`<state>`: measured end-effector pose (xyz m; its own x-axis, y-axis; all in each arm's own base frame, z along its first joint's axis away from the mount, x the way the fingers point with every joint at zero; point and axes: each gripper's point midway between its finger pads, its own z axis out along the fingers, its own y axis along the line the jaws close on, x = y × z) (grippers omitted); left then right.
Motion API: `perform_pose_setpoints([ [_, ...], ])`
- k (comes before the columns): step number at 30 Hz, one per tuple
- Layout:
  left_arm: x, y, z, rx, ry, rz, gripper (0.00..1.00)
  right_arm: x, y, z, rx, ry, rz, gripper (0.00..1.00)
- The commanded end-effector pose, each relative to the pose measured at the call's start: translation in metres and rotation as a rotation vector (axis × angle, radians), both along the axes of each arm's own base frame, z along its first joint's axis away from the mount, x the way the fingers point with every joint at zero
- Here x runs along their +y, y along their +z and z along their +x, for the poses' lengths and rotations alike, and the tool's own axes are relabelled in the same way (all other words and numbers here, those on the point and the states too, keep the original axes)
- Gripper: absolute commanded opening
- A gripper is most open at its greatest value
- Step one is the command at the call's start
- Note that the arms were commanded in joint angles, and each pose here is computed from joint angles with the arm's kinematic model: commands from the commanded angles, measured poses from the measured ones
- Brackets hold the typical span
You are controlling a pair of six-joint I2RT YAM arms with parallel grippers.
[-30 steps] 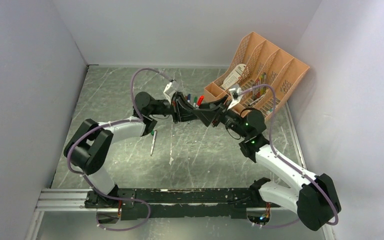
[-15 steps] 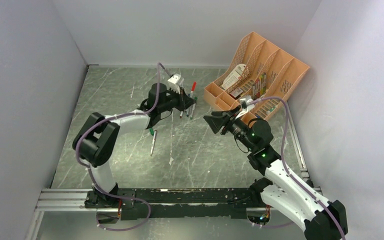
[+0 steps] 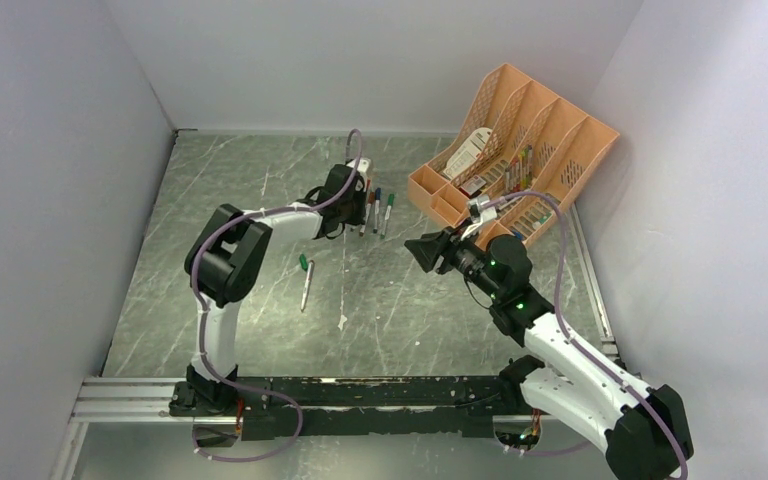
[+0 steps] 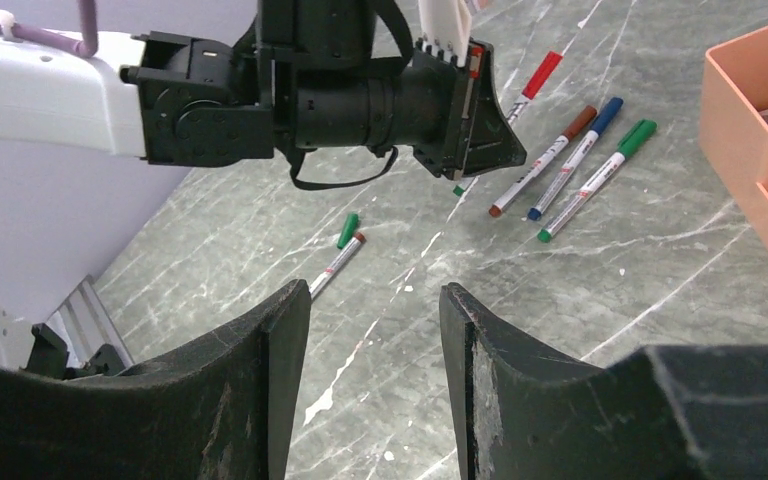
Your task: Insert the pens into the pen caps
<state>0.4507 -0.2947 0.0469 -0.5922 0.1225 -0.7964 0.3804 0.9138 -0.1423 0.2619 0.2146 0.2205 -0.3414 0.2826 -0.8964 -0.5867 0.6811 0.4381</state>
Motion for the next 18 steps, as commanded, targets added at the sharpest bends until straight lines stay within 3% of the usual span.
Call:
perform_pose_setpoints([
  [1,0.003,-0.010,0.005,0.033,0.002,0.056,0.12,0.000,-0.001,-0.001,-0.004,0.010,0.001,0.50],
  [7,0.002,-0.018,0.015,0.061,0.015,0.089,0.26,0.000,-0.006,-0.004,0.005,0.016,-0.004,0.50],
  [10,0.003,-0.016,0.019,0.062,0.023,0.086,0.41,0.001,-0.008,-0.004,0.012,0.020,-0.005,0.50],
  [18,0.025,0.014,0.012,0.026,0.070,0.086,0.48,0.005,-0.013,-0.004,0.029,0.039,-0.005,0.51],
])
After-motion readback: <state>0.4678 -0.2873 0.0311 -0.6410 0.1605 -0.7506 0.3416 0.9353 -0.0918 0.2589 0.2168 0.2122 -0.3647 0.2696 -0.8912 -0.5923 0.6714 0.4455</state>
